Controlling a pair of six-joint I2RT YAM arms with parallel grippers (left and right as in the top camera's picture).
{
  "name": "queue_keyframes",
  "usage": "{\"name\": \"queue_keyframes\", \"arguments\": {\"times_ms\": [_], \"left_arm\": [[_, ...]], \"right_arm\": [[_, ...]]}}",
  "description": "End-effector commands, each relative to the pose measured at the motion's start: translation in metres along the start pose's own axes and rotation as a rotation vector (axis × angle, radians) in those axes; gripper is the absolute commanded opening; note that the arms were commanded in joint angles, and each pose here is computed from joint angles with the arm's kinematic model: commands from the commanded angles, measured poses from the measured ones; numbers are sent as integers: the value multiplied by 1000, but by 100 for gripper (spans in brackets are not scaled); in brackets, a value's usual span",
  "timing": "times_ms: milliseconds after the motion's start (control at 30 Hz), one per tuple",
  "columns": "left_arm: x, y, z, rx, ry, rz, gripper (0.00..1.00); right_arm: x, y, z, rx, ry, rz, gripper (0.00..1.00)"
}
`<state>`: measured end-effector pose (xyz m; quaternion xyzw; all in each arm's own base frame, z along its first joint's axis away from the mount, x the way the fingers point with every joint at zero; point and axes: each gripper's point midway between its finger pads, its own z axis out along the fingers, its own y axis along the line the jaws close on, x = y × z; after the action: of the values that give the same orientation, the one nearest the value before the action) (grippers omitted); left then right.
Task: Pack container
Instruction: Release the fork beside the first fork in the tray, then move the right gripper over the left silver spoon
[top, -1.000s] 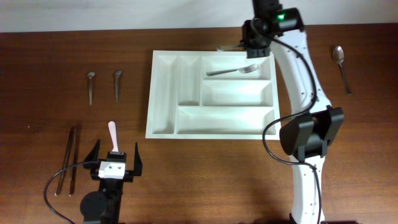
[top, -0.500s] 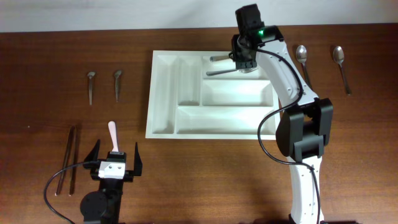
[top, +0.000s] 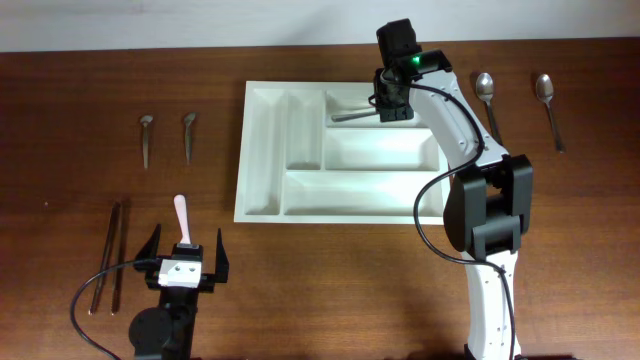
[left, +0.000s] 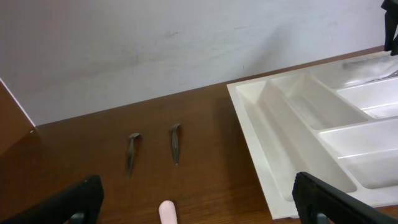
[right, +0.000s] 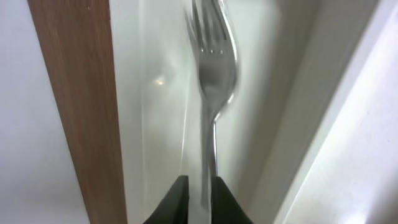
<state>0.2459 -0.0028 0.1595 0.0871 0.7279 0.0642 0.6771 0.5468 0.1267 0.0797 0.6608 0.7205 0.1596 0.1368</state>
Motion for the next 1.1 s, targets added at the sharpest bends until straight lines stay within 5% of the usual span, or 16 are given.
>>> {"name": "queue_keyframes", "arguments": {"times_ms": [0,233,300,400,433,500,800,1067], "left_arm": [[3,1,0,-10,2,-3,99],[3,1,0,-10,3,-3,99],[3,2,0,-10,3,-3,99],[3,1,0,-10,3,-3,99],[3,1,0,-10,2,-3,99],[3,1,0,-10,3,-3,99],[3,2,0,-10,3,-3,99],[3,1,0,-10,3,-3,99]], "right_arm": [[-5,0,0,-5,-38,0,14],[-5,5,0,-25,-37,-65,16],[-8,14,0,-58,-38,-123,23],[-23,37,-5,-133,-58,-269,63],[-39,50,-13,-166,-87,-396,87],[-63,64,-25,-190,-131,-563,97],[-143,80,-86,-220,-188,-1469,99],[-219,15,-60,-2,-64,-1487,99]]}}
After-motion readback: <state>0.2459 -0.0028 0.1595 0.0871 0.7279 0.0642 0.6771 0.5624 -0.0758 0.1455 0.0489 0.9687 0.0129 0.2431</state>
